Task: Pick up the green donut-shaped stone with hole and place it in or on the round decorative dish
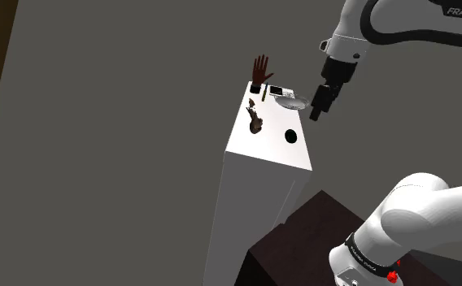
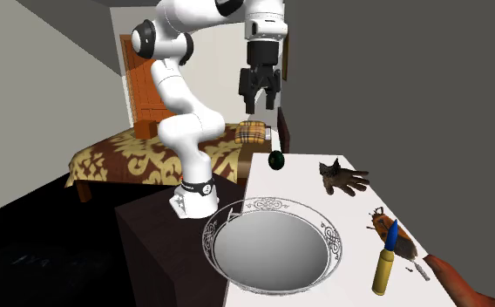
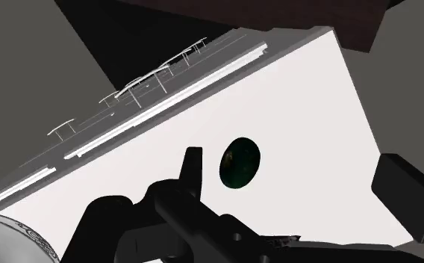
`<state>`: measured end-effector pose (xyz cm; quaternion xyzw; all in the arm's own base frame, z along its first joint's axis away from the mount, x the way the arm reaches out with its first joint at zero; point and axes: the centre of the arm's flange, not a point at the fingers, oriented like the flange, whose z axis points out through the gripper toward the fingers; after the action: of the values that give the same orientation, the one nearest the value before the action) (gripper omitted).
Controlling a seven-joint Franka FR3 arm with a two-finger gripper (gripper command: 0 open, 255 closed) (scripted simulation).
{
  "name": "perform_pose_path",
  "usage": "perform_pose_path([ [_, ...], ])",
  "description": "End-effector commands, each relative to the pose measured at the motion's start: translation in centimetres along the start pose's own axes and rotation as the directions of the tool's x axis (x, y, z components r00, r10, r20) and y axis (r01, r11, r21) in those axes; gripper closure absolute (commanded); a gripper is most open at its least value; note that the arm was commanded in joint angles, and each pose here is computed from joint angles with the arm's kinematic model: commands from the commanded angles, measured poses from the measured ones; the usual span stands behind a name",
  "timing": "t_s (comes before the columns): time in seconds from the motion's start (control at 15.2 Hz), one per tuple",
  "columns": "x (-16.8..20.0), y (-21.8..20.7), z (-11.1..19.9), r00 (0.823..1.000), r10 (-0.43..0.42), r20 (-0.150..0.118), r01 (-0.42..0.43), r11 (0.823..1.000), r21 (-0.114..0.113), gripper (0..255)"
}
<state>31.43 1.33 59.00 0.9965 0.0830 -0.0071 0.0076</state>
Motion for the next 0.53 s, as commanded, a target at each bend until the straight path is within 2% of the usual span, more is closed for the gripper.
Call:
perform_pose_path([
  [0.0,0.0,0.0,0.0,1.000,0.000,0.000,0.000,1.000,0.000,0],
  [0.07,1.2,0.3,0.9,0.995,-0.099,0.020,0.099,0.995,-0.003,0],
  [0.13,2.4,0.6,1.8,0.980,-0.196,0.041,0.196,0.981,-0.005,0],
  [0.2,3.7,0.7,2.7,0.955,-0.291,0.062,0.292,0.956,-0.004,0],
  [0.26,4.9,0.7,3.6,0.920,-0.384,0.082,0.385,0.923,-0.001,0],
  [0.33,6.0,0.5,4.6,0.876,-0.472,0.102,0.474,0.880,0.004,0],
  [0.4,7.2,0.3,5.6,0.822,-0.556,0.122,0.559,0.829,0.010,0],
  [0.46,8.3,0.0,6.6,0.761,-0.633,0.140,0.638,0.770,0.019,0],
])
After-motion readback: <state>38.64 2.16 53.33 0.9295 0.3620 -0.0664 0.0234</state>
